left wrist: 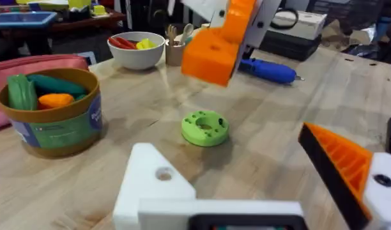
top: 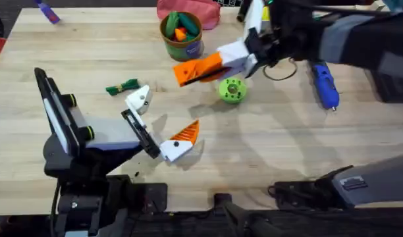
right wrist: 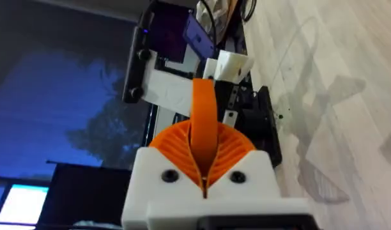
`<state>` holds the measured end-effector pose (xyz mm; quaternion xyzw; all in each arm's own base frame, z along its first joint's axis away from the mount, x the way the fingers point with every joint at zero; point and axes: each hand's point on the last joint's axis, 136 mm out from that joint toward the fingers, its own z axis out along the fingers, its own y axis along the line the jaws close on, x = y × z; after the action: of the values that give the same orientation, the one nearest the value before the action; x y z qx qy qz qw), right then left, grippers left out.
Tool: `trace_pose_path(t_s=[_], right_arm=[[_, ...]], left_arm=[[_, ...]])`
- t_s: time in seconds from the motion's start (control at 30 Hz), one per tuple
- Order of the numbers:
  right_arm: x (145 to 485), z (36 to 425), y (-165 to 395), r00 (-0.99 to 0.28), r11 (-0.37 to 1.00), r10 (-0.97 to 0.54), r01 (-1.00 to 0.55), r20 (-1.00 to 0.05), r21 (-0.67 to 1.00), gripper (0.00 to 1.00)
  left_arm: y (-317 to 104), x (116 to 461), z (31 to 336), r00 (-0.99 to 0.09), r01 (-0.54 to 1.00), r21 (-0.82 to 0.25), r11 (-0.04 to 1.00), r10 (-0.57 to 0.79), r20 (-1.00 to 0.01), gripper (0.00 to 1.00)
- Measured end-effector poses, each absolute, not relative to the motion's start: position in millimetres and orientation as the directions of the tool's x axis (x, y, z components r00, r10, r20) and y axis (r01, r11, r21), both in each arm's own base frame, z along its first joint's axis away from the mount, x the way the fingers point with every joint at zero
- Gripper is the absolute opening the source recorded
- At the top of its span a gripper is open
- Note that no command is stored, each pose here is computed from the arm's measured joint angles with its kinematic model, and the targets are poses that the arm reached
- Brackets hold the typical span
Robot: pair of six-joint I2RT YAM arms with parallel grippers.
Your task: Pick up the gripper from the table and insert it into the empty holder that is missing its gripper. Then pick up a screw, insert it into the mounting hole, and use the screwdriver to tighten it. Finally, clean up the table by picking up the vegetable and placing it into the bucket.
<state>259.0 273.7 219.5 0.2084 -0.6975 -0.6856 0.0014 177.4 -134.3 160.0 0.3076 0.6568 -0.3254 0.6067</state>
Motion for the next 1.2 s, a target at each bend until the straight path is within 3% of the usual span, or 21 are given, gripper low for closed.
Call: trace_pose_path(t_s=[0.33,0.73,1.2], right_arm=[[242.0,193.7,307.6,-0.868,-0.084,-0.396,-0.29,-0.299,0.953,0.009],[236.6,166.1,318.8,-0.873,-0.067,-0.446,-0.187,-0.197,0.98,0.009],[230.9,173.6,331.1,-0.848,-0.098,-0.481,-0.202,-0.224,0.975,0.009]], left_arm=[[-134.3,177.4,159.9,-0.075,0.799,-0.054,0.599,0.009,-0.997,0.987],[-134.3,177.3,159.9,-0.075,0.799,-0.054,0.599,0.009,-0.997,0.987],[-134.3,177.4,159.9,-0.075,0.799,-0.054,0.599,0.009,-0.997,0.987]])
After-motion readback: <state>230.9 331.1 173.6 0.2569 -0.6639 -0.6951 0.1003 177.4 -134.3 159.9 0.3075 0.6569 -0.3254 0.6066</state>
